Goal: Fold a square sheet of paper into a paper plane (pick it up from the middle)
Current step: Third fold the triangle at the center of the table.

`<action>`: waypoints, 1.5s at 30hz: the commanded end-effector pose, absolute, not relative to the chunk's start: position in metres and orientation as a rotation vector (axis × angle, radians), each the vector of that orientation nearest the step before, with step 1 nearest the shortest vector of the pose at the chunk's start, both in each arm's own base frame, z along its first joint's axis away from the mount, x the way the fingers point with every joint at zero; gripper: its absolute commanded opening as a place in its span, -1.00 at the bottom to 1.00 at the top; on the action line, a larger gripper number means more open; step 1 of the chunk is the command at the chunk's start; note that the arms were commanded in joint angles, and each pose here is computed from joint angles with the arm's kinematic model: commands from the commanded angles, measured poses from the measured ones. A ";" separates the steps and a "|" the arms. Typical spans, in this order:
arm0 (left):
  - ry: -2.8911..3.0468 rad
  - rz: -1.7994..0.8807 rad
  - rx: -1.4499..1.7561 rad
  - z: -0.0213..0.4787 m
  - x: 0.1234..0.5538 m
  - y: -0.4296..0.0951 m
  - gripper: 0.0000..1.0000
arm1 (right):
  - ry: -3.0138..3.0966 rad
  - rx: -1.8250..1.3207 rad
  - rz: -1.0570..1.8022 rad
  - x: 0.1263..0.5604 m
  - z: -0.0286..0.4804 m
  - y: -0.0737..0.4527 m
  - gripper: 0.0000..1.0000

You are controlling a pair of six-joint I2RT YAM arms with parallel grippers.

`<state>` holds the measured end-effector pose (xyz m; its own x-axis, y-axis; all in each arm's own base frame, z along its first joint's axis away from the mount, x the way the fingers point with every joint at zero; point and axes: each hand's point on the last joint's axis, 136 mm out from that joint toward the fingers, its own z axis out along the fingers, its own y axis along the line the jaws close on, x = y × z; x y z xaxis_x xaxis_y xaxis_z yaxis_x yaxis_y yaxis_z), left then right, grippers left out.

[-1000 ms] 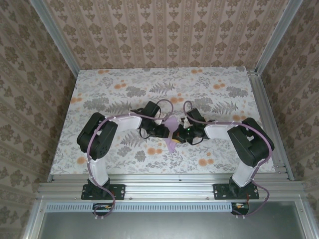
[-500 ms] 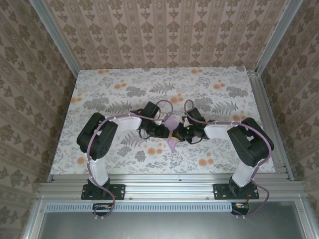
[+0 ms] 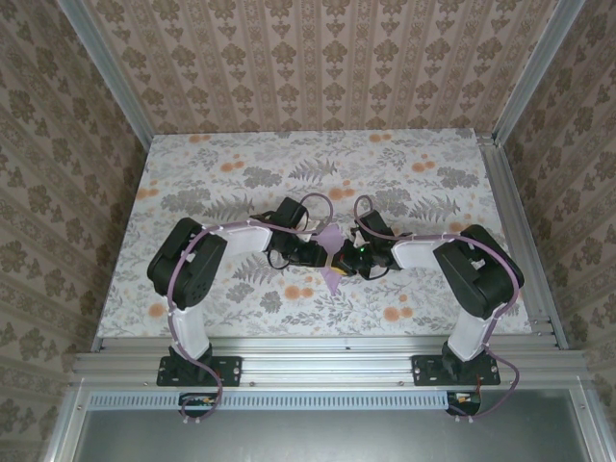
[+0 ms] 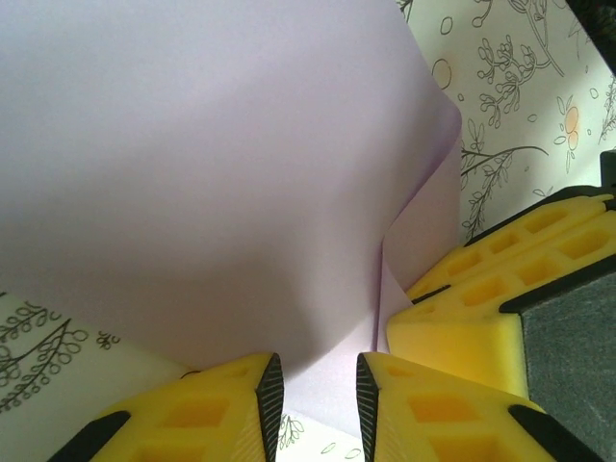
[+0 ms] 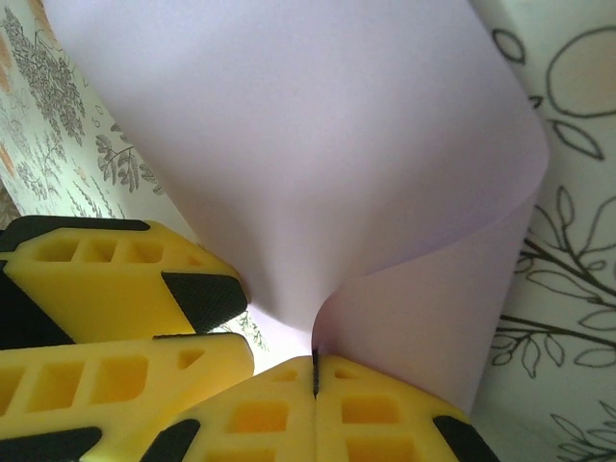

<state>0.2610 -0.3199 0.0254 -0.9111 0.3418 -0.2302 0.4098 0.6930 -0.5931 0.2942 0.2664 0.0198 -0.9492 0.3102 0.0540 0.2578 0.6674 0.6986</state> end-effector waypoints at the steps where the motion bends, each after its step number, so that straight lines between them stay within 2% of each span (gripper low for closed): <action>1: 2.852 -1.012 0.594 0.016 0.250 -0.312 -0.40 | 2.781 0.495 1.140 0.303 0.019 0.269 -0.94; 28: 2.855 -1.032 0.584 0.015 0.249 -0.313 -0.39 | 2.780 0.530 1.111 0.305 0.006 0.267 -0.95; 45: 2.844 -1.049 0.585 0.016 0.249 -0.315 -0.39 | 2.822 0.520 1.074 0.299 -0.010 0.266 -0.80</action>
<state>0.2612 -0.3205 0.0261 -0.9167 0.3265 -0.2302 0.3973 0.6842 -0.6116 0.3053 0.2713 0.0146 -0.9422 0.3335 0.0320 0.2552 0.6525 0.7135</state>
